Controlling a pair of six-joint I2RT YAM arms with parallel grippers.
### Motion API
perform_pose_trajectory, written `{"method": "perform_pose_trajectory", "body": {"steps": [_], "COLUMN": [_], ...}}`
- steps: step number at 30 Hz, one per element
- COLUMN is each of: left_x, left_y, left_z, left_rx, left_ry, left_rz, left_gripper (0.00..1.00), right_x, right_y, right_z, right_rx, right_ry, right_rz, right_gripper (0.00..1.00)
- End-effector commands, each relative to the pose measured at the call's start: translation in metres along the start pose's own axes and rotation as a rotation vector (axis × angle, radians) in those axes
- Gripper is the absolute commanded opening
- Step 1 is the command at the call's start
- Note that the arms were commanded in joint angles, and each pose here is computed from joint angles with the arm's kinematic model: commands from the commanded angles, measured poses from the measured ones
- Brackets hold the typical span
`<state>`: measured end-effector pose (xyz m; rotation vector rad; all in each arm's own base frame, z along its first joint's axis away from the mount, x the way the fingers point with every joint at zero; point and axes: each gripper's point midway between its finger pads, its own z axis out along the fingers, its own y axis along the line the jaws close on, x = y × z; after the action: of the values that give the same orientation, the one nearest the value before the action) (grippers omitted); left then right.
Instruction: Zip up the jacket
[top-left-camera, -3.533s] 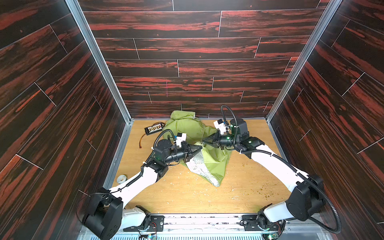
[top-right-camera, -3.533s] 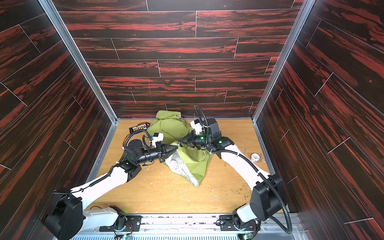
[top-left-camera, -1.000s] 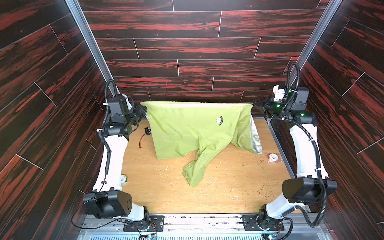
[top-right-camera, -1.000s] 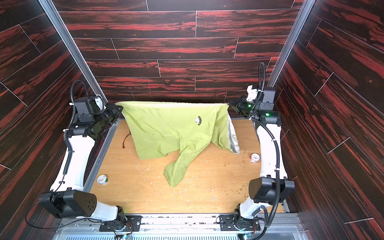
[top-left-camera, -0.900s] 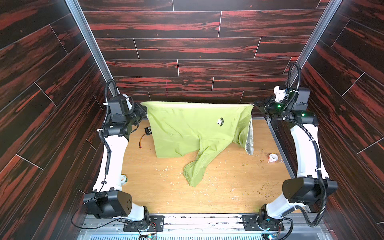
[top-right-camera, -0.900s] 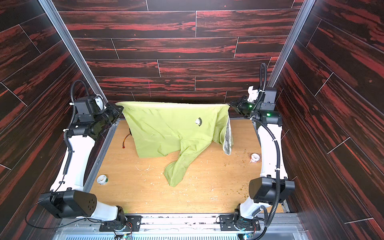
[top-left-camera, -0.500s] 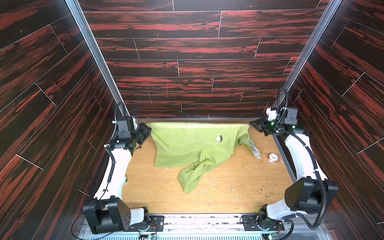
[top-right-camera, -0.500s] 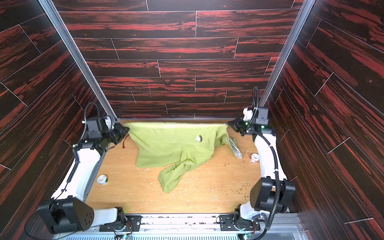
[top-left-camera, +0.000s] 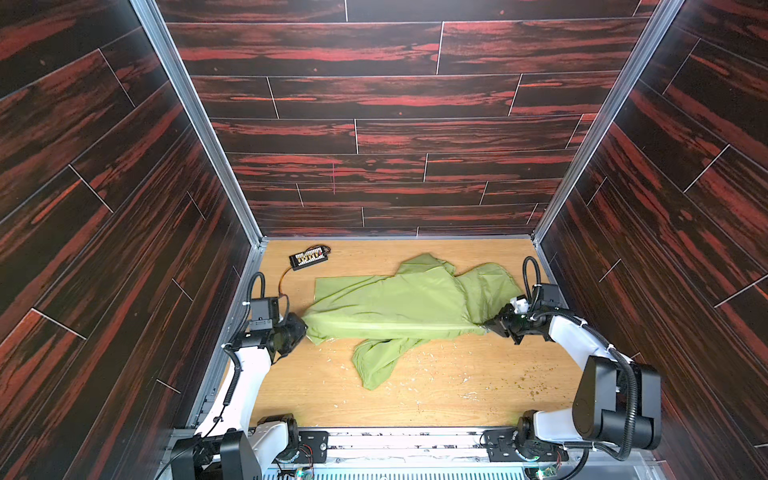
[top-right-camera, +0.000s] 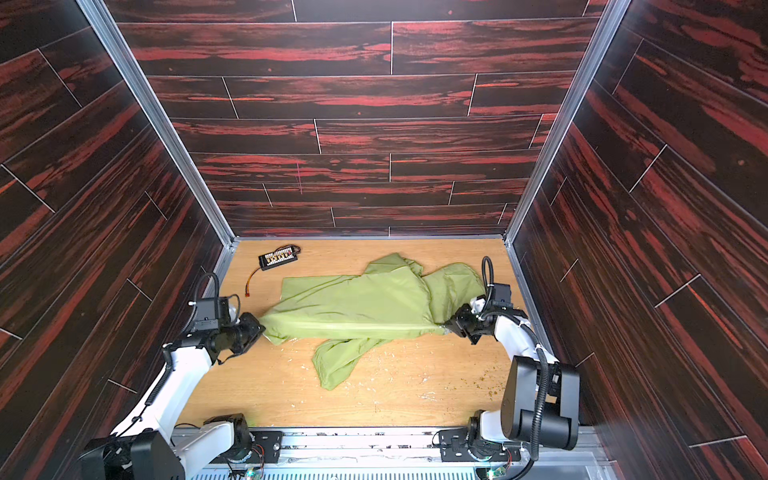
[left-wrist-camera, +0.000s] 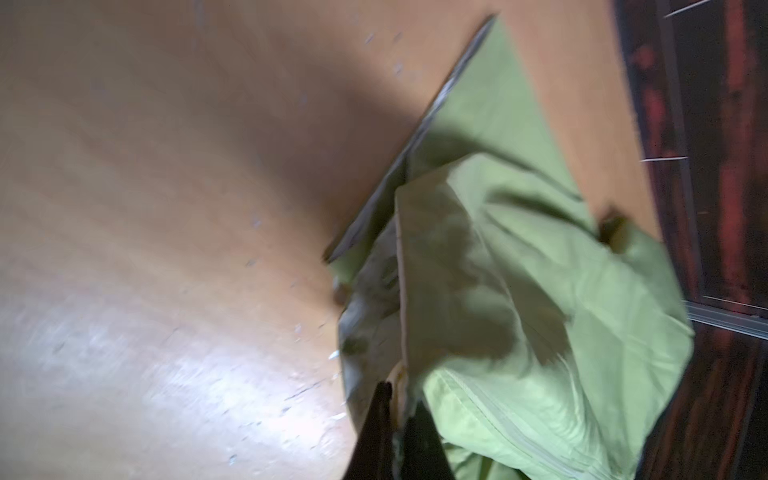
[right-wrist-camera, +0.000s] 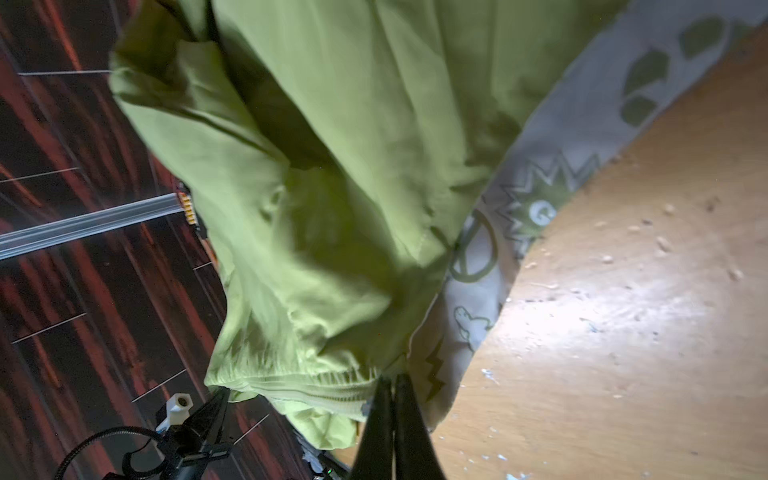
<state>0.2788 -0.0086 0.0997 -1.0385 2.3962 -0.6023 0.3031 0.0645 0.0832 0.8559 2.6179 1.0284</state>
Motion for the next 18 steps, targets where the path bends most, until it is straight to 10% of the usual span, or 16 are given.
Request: {"method": "perform_pose_trajectory", "body": {"steps": [1, 6, 12, 15, 18], "left_x": [0.002, 0.006, -0.016, -0.03, -0.05], "left_y": [0.016, 0.028, 0.016, 0.007, -0.01], "left_z": [0.008, 0.023, -0.002, -0.023, -0.052], "left_rx": [-0.059, -0.113, -0.182, -0.186, -0.144], "left_ry": [0.007, 0.067, 0.034, -0.041, -0.192], "left_rz": [-0.012, 0.007, 0.123, 0.15, 0.178], "left_gripper": [0.0, 0.07, 0.54, 0.99, 1.0], "right_x": [-0.007, -0.01, -0.035, -0.05, -0.067], "right_y": [-0.016, -0.023, -0.005, 0.007, 0.025], "right_z": [0.009, 0.016, -0.009, -0.028, -0.052], "right_rx": [0.044, 0.074, 0.116, 0.126, 0.133], "right_ry": [-0.012, 0.005, -0.072, -0.139, -0.259], "right_rz": [-0.011, -0.026, -0.12, -0.152, -0.216], "right_gripper": [0.0, 0.03, 0.49, 0.55, 0.6]}}
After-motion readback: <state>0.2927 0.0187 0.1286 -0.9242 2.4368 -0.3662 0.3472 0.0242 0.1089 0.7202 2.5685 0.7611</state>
